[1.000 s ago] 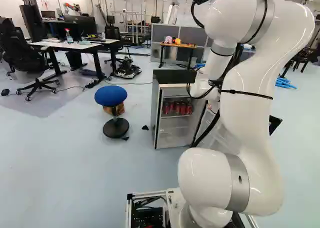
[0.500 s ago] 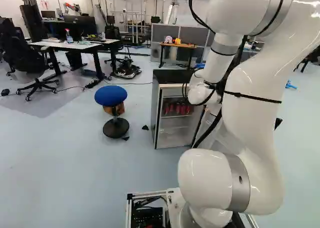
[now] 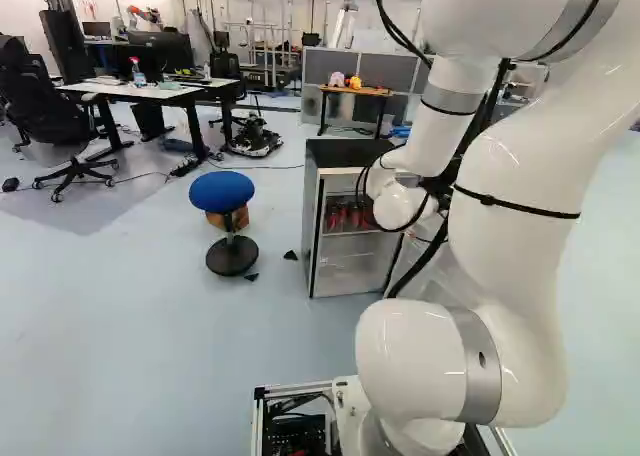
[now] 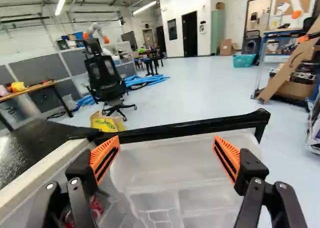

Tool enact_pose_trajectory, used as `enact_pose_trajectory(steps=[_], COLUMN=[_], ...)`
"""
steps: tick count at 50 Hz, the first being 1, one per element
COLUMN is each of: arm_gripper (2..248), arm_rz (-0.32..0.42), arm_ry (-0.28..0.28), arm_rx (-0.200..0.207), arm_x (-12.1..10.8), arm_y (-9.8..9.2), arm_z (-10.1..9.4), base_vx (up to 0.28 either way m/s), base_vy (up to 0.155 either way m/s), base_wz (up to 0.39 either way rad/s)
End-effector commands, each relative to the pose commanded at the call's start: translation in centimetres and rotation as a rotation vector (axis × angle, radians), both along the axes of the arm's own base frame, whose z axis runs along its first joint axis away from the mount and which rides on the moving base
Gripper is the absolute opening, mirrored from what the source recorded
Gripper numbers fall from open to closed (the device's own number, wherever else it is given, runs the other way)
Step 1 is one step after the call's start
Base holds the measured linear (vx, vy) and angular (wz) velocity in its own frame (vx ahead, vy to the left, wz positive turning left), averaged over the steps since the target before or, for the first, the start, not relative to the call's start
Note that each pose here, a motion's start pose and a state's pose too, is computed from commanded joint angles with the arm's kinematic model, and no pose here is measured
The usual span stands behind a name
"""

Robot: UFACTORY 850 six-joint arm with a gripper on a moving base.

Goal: Grab a drink from the fridge

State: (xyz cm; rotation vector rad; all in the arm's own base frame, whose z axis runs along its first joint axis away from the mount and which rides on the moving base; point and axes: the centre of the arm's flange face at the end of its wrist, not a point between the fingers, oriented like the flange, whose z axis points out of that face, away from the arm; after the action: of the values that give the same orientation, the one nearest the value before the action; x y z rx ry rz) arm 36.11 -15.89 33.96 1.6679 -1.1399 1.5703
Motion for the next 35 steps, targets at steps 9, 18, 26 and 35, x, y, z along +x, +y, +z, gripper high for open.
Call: enact_pose_trajectory(steps=[9,18,26,35], arm_gripper=[247,247,247,247], arm_rz=[0.099,0.192,0.273,0.368], arm_ry=[0.040,0.079,0.109,0.141], arm_rx=[-0.002,-0.001,0.002,0.004], arm_x=[-0.9,-1.5,-1.4,-0.8], arm_y=[1.1,1.8,2.3,2.9], arm_z=[-0.8,-1.7,-2.5,-3.5], base_vx=[0.000,0.000,0.000,0.000], base_vy=[0.000,0.000,0.000,0.000], base_wz=[0.000,0.000,0.000,0.000])
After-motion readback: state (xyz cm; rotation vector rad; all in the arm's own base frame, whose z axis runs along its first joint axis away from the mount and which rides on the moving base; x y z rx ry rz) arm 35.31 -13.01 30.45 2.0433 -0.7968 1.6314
